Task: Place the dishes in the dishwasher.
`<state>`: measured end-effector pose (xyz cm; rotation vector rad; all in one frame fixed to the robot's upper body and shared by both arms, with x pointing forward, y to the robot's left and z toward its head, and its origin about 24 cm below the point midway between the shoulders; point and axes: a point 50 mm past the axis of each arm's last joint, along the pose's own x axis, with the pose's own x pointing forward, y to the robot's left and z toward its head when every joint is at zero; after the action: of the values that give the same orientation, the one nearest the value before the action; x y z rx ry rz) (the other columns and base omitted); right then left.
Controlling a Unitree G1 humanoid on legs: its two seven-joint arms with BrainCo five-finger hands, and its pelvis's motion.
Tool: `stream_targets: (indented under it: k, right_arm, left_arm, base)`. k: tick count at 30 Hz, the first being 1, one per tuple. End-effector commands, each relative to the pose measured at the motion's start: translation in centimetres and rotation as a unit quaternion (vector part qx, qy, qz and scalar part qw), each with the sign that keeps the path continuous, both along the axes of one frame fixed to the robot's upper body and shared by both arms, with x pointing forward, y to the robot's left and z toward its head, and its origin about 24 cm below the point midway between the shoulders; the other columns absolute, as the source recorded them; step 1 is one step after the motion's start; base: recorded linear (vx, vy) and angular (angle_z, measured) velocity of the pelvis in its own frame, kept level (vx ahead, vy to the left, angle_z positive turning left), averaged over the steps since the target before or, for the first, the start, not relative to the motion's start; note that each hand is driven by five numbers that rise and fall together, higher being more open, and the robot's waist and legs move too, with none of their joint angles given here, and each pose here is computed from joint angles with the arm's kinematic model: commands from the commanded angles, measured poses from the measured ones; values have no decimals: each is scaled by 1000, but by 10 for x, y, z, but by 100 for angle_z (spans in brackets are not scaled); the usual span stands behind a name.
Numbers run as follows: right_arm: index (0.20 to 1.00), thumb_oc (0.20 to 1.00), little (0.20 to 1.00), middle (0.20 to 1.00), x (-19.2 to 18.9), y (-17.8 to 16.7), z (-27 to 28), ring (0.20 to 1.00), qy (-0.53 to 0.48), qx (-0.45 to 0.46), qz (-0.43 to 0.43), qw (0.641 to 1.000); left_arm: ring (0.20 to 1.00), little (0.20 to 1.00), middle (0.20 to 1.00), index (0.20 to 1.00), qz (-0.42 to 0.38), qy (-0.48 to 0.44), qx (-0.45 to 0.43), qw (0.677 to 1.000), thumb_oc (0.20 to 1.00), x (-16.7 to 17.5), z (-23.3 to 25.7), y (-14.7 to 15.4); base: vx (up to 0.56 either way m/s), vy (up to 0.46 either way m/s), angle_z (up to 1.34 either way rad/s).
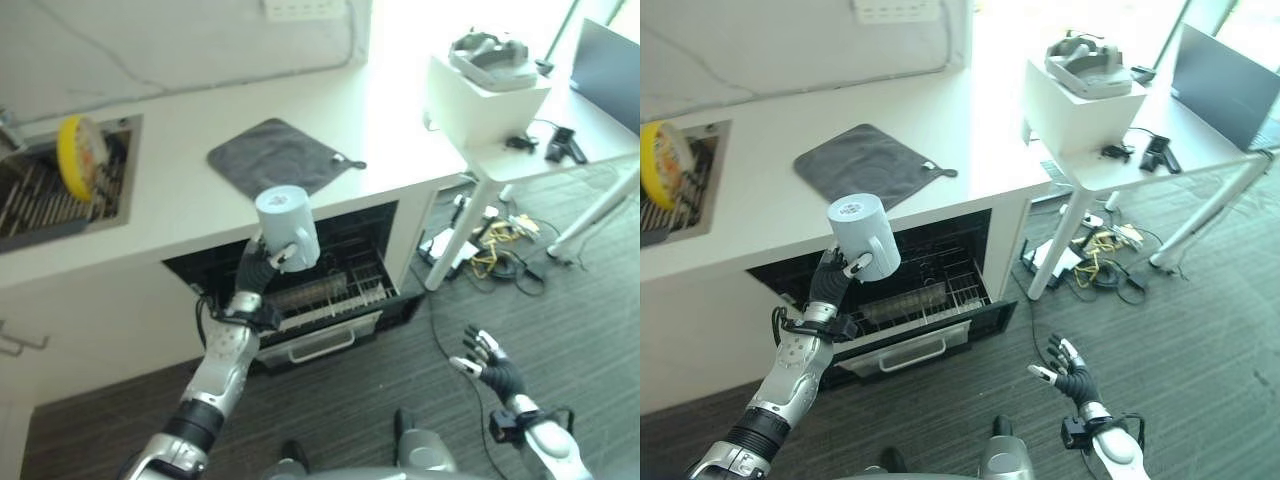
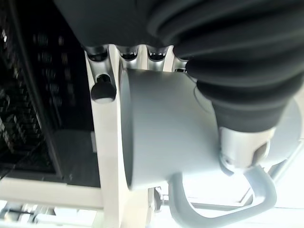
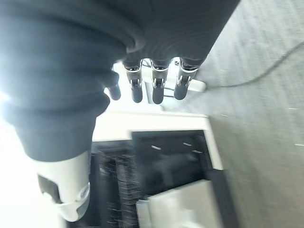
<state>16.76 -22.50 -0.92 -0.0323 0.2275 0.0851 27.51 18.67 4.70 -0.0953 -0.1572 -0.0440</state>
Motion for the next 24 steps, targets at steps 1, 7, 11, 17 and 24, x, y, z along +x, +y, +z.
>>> stream_targets:
  k: [1, 7, 11, 17, 24]
  right_arm:
    - [1000, 1000, 1000, 1000, 17, -3, 35, 1000, -117, 6, 31, 993]
    - [1000, 1000, 1000, 1000, 28, 16, 83, 1000, -245, 23, 75, 966]
    - [1000, 1000, 1000, 1000, 42, 32, 106, 1000, -299, 53, 115, 946]
    - [1000, 1000, 1000, 1000, 57, 61, 125, 1000, -329, 99, 172, 923]
    - [1000, 1000, 1000, 1000, 65, 81, 132, 1000, -329, 99, 200, 918]
  left_arm:
    - [200, 200, 200, 200, 32, -68, -22, 997, 200, 0, 19, 10]
    - [200, 200, 200, 200, 21, -54, -23, 998, 200, -13, 7, -1]
    - [200, 200, 200, 200, -6, -104, 72, 992, 200, -19, 19, -19]
    - [200, 200, 200, 200, 1, -193, 152, 969, 200, -31, 39, -26]
    - [200, 200, 200, 200, -13, -200, 172, 964, 200, -36, 38, -36]
  base:
    - [32, 134, -48]
    - [-3, 83, -20]
    - [21, -32, 9]
    - [31, -65, 41]
    - [48, -53, 35]
